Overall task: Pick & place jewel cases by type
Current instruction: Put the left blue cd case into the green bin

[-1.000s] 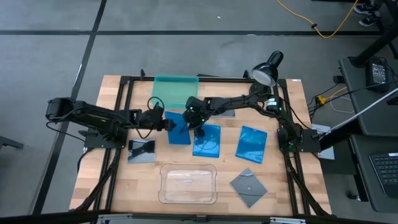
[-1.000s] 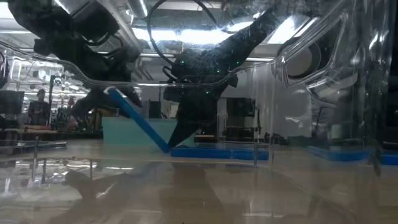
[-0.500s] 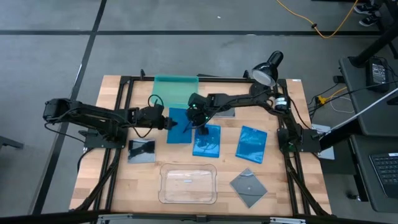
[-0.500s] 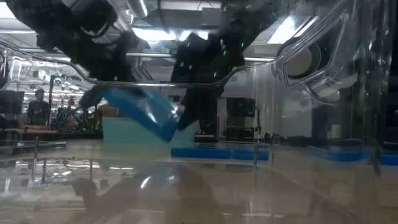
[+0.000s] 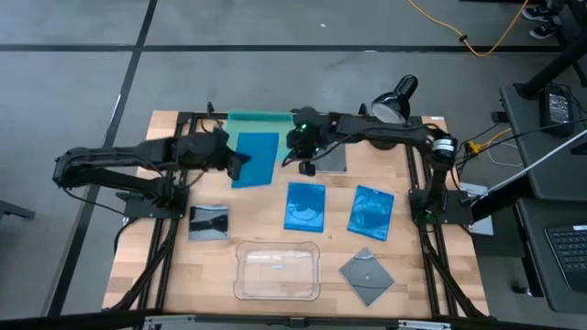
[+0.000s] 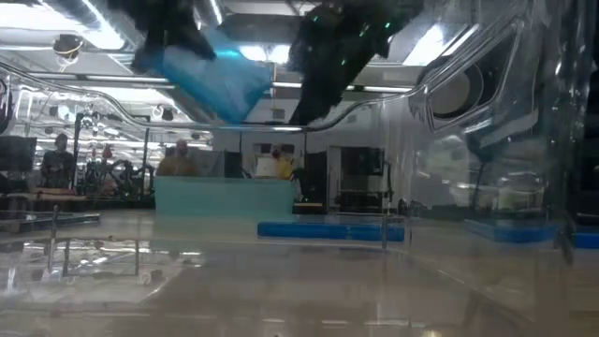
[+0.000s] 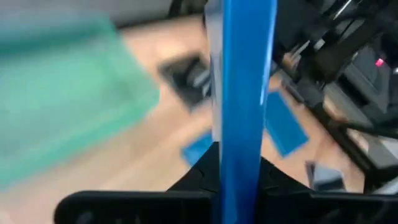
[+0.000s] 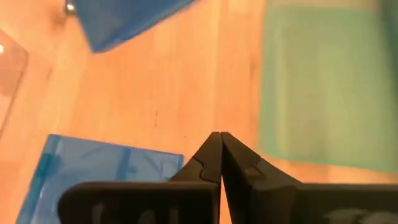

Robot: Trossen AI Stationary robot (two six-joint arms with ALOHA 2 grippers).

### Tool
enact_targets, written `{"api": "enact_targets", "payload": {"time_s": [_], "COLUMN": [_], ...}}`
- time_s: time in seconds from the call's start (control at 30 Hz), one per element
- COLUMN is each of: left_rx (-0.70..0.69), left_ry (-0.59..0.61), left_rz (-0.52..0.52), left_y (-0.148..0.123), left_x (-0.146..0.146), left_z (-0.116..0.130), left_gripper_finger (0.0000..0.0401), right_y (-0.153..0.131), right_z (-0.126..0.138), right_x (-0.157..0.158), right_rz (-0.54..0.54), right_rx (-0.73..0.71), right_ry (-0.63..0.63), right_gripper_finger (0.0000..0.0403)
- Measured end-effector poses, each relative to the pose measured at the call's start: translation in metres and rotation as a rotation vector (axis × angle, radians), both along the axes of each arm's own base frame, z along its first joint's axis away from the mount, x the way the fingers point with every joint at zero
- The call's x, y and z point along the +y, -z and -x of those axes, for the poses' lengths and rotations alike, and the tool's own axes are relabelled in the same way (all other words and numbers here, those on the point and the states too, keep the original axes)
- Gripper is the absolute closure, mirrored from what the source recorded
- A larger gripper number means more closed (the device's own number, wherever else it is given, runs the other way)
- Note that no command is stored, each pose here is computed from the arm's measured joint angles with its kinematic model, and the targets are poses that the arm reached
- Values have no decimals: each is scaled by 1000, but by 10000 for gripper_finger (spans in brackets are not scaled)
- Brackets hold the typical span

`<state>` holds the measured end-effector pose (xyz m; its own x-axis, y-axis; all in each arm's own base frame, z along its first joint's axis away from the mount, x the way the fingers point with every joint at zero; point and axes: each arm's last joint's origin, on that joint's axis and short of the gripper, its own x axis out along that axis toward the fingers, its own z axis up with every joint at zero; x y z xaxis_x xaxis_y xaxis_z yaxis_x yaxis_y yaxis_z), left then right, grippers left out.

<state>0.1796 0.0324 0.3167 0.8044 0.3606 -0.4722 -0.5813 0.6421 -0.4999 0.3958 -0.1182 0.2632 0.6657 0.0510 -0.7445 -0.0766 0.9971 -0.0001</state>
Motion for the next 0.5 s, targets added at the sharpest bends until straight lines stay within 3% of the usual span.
{"api": "enact_targets", "payload": {"time_s": [0.23, 0.33, 0.5], "left_rx": [5, 31, 76], "left_ry": [18, 52, 115], "left_rz": [-271, -351, -487], "left_y": [-40, -46, -51], "left_x": [5, 6, 6], "left_z": [7, 5, 0], "left_gripper_finger": [389, 389, 389], "right_y": [-67, -82, -88], "right_z": [42, 70, 123], "right_x": [16, 25, 37], "right_rz": [134, 190, 182], "right_rx": [-149, -200, -327], "right_ry": [67, 122, 198], "right_gripper_finger": [393, 393, 393]}}
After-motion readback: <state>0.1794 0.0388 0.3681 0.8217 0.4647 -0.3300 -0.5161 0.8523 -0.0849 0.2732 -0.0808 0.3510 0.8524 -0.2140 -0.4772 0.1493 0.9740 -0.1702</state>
